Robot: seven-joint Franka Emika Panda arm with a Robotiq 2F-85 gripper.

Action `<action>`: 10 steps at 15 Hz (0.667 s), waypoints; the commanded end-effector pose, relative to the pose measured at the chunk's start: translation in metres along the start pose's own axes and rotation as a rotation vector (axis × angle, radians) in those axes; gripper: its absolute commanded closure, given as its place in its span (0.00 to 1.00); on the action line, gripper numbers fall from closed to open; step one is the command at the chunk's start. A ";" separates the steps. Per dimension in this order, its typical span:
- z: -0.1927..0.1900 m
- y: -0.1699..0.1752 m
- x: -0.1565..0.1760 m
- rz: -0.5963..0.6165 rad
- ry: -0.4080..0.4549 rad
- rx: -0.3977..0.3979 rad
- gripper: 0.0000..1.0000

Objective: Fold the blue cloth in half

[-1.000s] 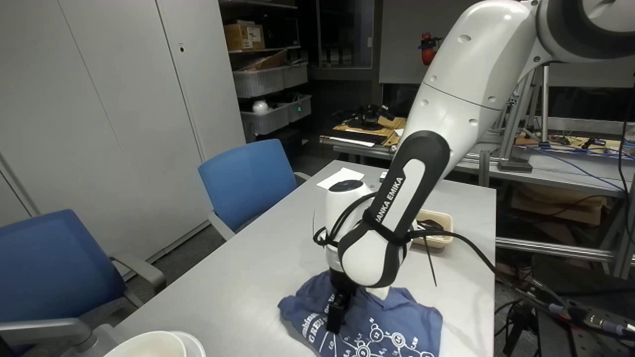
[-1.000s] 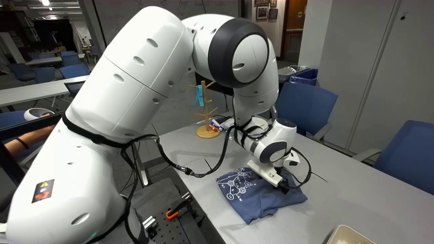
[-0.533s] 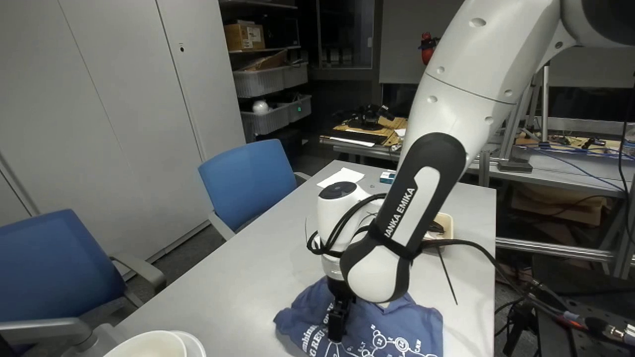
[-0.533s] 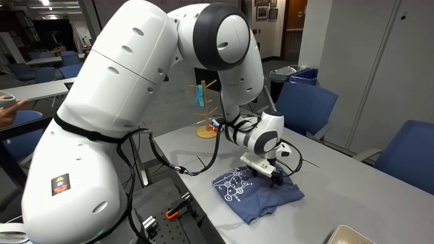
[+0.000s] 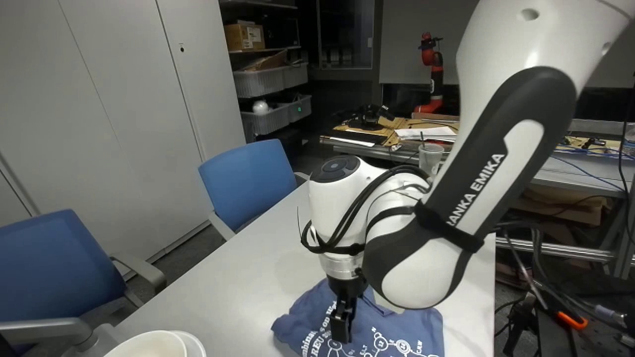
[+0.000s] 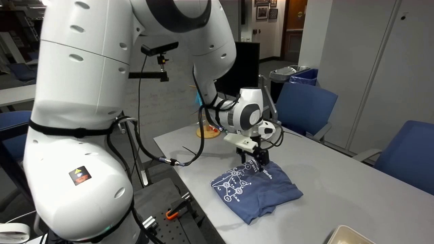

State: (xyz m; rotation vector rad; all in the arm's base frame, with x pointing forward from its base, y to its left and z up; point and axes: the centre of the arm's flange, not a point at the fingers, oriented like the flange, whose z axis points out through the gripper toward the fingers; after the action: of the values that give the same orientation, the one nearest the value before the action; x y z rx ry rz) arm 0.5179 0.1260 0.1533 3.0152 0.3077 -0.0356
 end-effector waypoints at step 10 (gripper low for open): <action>-0.172 -0.038 -0.097 -0.006 0.158 -0.009 0.00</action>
State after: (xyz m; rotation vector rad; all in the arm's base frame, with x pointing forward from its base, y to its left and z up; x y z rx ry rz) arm 0.4566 0.1663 0.2802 3.0296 0.3286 0.1440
